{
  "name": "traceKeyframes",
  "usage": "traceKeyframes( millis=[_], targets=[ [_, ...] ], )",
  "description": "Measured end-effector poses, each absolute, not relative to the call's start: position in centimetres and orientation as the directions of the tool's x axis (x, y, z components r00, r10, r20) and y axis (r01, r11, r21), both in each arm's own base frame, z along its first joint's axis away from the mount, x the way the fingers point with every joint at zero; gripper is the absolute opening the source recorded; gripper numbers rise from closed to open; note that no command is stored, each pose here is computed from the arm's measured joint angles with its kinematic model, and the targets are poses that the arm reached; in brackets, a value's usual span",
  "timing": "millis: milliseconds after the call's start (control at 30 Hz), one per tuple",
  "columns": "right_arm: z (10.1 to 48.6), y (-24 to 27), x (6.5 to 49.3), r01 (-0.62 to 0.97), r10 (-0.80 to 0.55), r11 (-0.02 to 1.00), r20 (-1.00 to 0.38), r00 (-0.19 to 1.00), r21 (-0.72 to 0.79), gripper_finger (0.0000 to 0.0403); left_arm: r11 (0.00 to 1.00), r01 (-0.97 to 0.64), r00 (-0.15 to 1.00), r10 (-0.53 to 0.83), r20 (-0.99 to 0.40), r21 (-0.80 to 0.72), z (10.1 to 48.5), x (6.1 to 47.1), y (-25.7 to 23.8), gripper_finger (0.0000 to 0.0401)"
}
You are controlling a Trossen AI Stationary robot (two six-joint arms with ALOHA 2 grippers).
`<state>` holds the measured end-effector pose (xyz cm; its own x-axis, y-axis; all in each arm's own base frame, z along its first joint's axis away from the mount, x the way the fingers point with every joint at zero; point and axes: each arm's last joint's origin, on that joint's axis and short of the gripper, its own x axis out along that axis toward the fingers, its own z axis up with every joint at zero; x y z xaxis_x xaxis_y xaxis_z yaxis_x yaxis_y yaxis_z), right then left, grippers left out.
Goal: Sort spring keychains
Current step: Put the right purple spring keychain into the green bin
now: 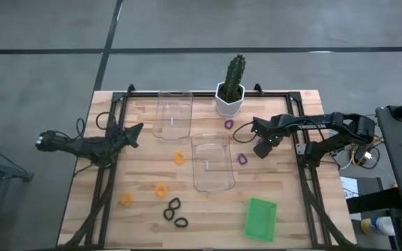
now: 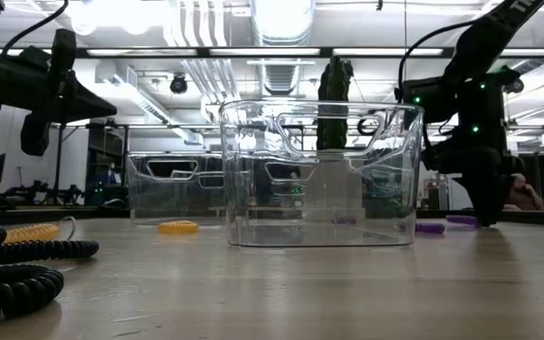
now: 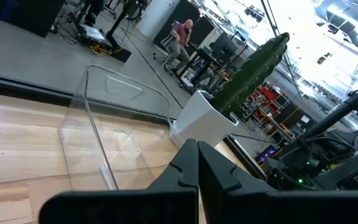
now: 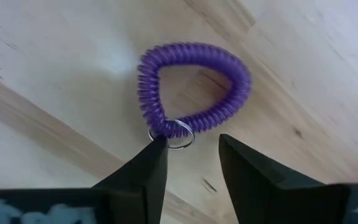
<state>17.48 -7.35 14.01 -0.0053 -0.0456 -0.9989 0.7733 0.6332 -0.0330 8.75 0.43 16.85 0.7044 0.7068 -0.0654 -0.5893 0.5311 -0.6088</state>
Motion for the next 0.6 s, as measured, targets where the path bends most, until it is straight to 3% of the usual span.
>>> traceKeyframes(
  millis=[133,300,600],
  targets=[
    [13.9,-7.4,17.7,0.774,-0.048,0.633,-0.999,0.006,-0.026,0.0110,0.531,-0.589,0.704,0.707,-0.065,-0.609,16.9,8.7,0.4,0.0000],
    [14.2,-7.4,17.7,0.775,-0.059,0.632,-0.998,0.026,-0.017,0.0022,0.531,-0.589,0.704,0.707,-0.065,-0.609,16.9,8.7,0.4,0.0000],
    [15.5,-7.1,17.3,0.788,-0.033,0.612,-0.993,0.111,0.068,0.0008,0.526,-0.594,0.698,0.714,-0.064,-0.608,16.8,8.7,0.4,0.0000]
  ],
)
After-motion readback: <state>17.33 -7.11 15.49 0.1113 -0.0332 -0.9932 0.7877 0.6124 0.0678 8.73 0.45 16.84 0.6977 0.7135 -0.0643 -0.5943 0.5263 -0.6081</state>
